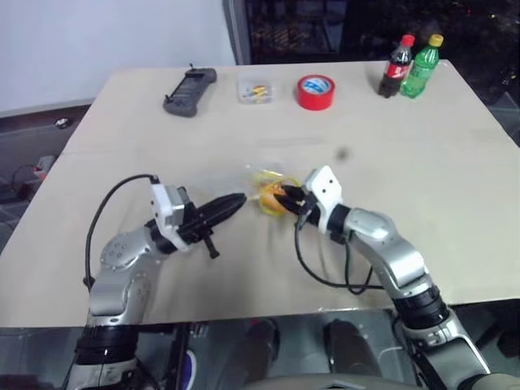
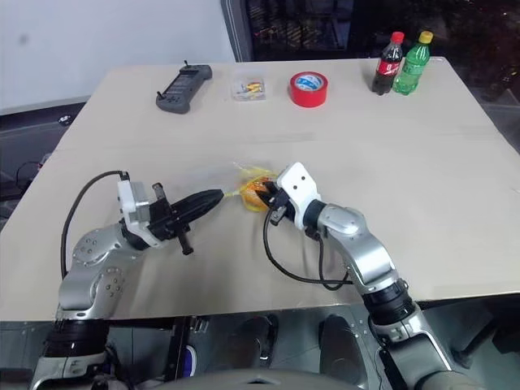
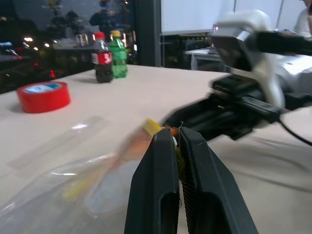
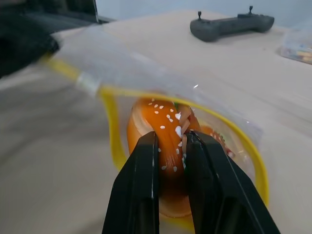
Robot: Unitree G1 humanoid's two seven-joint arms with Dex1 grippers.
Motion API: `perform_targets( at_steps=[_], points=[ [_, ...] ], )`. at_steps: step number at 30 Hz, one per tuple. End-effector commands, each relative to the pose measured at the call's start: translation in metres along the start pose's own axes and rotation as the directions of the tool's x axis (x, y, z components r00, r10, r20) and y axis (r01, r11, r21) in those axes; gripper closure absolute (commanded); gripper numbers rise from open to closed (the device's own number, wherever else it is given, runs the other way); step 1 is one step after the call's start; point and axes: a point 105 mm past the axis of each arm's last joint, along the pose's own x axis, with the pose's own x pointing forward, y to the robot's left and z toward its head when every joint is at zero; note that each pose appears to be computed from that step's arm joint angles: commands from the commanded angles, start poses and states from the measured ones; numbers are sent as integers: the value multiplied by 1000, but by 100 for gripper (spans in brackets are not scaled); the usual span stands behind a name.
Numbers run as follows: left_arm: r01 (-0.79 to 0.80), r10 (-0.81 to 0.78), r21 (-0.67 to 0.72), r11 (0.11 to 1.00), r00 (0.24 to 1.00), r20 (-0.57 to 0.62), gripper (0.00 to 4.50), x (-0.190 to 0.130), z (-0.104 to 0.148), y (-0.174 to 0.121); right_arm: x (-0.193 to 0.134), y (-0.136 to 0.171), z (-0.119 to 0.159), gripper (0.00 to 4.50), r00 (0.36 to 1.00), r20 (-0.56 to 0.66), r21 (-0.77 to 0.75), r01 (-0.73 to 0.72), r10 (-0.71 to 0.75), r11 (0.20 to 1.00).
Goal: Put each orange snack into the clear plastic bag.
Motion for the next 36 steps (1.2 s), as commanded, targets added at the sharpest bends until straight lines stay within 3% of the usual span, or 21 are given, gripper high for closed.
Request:
perform_targets(
  at_steps=[1, 7, 12, 19, 23, 26, 28, 36],
  points=[
    [1, -1, 38, 999, 1000, -1, 450, -4, 6, -1, 12, 11, 19, 370, 992, 105, 22, -70, 67, 997],
    [-26, 26, 32, 999, 1000, -9, 450, -11, -1, 1, 39, 16, 7, 370, 989, 105, 114, -115, 103, 987],
    [-73, 73, 17, 997, 997, 8, 450, -16, -1, 6, 35, 5, 4, 148, 991, 89, 69, -105, 99, 992],
    [-150, 150, -14, 989, 988, 45, 450, -23, 5, 23, -18, -9, 24, 148, 991, 91, -85, -92, 99, 992],
    [-147, 148, -19, 989, 987, 59, 450, -20, 12, 29, -35, -20, -5, 148, 998, -66, -328, -44, 23, 944],
    [-142, 144, -24, 990, 987, 70, 450, -18, 17, 31, -34, -34, -33, 148, 985, -166, -469, -32, -52, 883],
    [-133, 134, -28, 991, 988, 80, 450, -16, 21, 31, -25, -47, -41, 148, 979, -170, -497, 13, -112, 867],
    [-123, 124, -26, 992, 988, 88, 450, -14, 29, 29, 3, -62, -43, 148, 986, -138, -494, 15, -95, 869]
  ],
)
